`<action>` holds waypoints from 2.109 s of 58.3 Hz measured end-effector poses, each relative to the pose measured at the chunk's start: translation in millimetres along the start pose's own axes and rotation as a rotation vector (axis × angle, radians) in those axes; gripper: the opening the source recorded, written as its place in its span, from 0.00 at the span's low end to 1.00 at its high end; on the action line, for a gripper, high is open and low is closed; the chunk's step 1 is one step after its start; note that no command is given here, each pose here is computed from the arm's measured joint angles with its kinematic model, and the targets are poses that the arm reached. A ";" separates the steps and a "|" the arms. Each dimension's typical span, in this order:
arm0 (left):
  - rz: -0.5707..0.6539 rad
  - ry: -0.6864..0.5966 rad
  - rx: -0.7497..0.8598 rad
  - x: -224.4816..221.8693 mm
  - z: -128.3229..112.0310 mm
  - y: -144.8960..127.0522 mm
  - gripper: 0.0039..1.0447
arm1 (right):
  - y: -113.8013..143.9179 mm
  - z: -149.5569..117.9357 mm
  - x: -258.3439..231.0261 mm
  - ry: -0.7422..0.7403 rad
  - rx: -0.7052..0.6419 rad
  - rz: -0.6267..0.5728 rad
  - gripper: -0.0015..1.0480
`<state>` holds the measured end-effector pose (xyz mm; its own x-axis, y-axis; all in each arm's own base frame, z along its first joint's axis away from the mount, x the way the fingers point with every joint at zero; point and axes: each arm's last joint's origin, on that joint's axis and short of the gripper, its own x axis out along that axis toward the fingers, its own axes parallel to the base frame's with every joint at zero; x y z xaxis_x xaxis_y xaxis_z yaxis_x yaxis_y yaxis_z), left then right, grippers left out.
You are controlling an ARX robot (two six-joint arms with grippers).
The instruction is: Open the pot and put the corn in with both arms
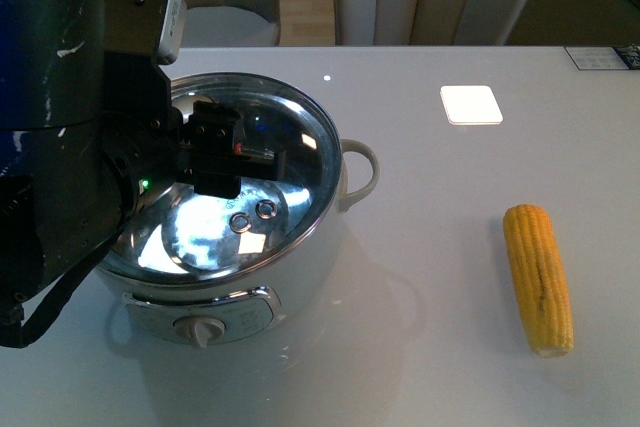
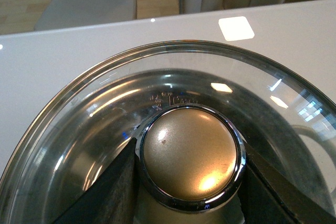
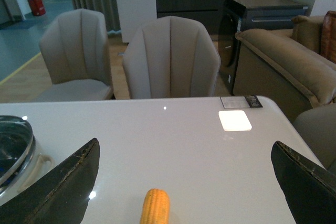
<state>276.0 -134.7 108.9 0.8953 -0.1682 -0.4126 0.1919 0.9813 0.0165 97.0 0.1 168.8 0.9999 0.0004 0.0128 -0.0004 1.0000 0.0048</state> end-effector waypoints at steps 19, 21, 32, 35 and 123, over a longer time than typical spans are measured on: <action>0.070 -0.108 -0.009 -23.1 44.7 34.0 0.42 | 0.0 0.0 0.0 0.000 0.000 0.000 0.92; 0.089 -0.123 -0.011 -24.6 48.4 41.1 0.42 | 0.0 0.0 0.0 0.000 0.000 0.000 0.92; 0.207 -0.175 -0.022 -35.2 52.8 89.4 0.42 | 0.0 0.0 0.0 0.000 0.000 0.000 0.92; 0.250 -0.170 -0.031 -38.5 47.4 106.7 0.42 | 0.0 0.0 0.0 0.000 0.000 0.000 0.92; 0.518 0.109 -0.167 -2.6 -170.9 274.4 0.42 | 0.0 0.0 0.0 0.000 0.000 0.000 0.92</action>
<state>257.6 151.0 -41.1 0.8075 0.3419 -0.4806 -0.3363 0.9363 0.1011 97.0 0.1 168.8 0.9999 0.0008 0.0128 -0.0008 1.0000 0.0048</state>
